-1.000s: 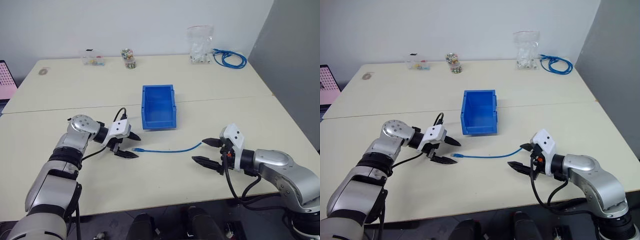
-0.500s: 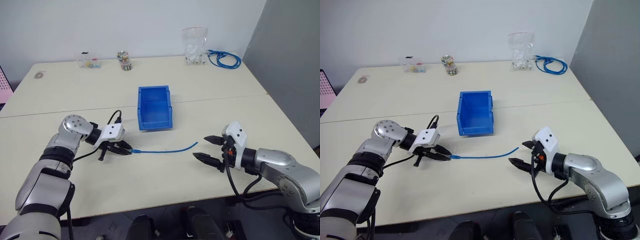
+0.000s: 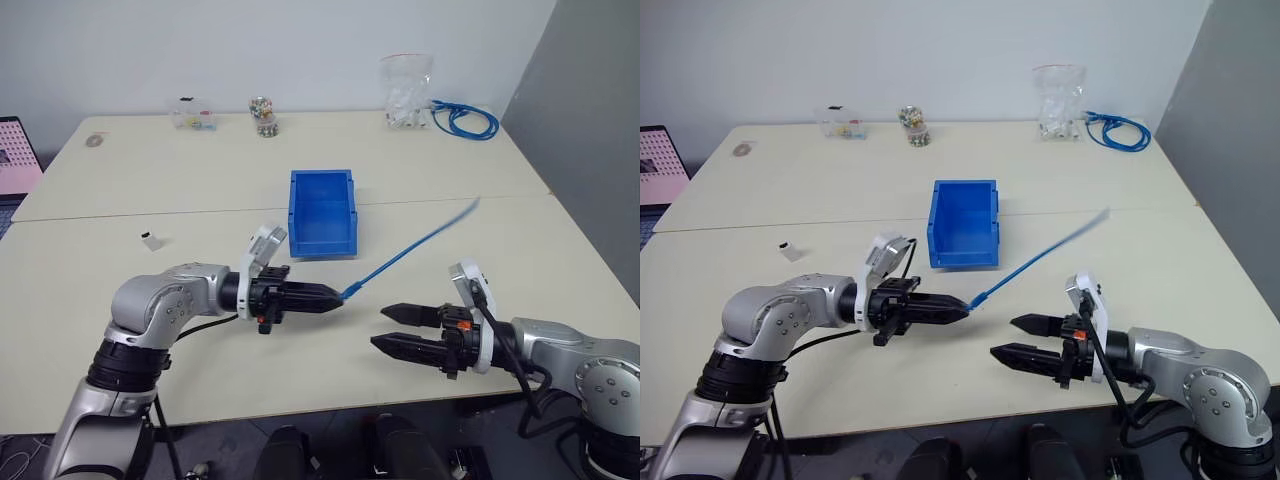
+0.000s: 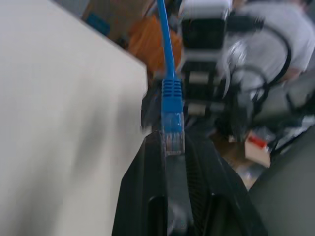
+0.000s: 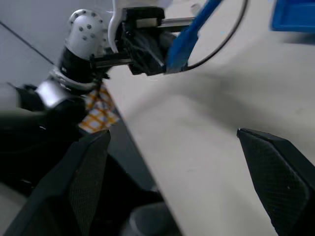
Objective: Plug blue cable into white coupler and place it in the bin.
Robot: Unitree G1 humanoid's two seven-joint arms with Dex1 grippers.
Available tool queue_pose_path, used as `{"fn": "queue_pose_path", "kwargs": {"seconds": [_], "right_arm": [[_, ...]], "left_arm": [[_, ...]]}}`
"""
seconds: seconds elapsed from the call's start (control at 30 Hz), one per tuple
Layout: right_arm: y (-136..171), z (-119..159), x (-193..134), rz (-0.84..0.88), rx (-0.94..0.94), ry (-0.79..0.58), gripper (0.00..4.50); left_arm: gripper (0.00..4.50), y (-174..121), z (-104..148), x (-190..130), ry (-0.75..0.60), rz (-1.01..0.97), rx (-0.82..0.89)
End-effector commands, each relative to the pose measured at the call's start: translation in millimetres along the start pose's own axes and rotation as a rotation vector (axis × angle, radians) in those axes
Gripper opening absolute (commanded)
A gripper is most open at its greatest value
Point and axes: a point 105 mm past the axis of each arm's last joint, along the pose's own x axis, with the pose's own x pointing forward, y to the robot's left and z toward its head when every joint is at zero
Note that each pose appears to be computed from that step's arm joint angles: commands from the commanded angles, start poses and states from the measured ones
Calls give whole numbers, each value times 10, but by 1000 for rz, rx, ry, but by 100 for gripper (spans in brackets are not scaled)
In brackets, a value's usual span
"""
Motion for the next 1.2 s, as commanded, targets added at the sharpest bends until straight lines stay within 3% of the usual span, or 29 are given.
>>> {"fn": "queue_pose_path", "kwargs": {"seconds": [0.03,0.17,0.4,0.53,1.0,1.2], "right_arm": [[79,175,49,57,64,-84,433],[169,374,77,117,112,-142,433],[174,445,118,116,167,-155,433],[176,433,149,118,177,-152,363],[134,408,148,85,176,-149,27],[138,423,150,88,169,-143,19]], "left_arm": [[23,-173,-13,96,-71,4,-77],[23,-258,-106,107,-88,15,-127],[23,-321,-128,109,-96,22,-158],[23,-315,-106,111,-105,28,-164],[23,-302,-81,127,-122,28,-163],[23,-292,-83,121,-121,37,-147]]}}
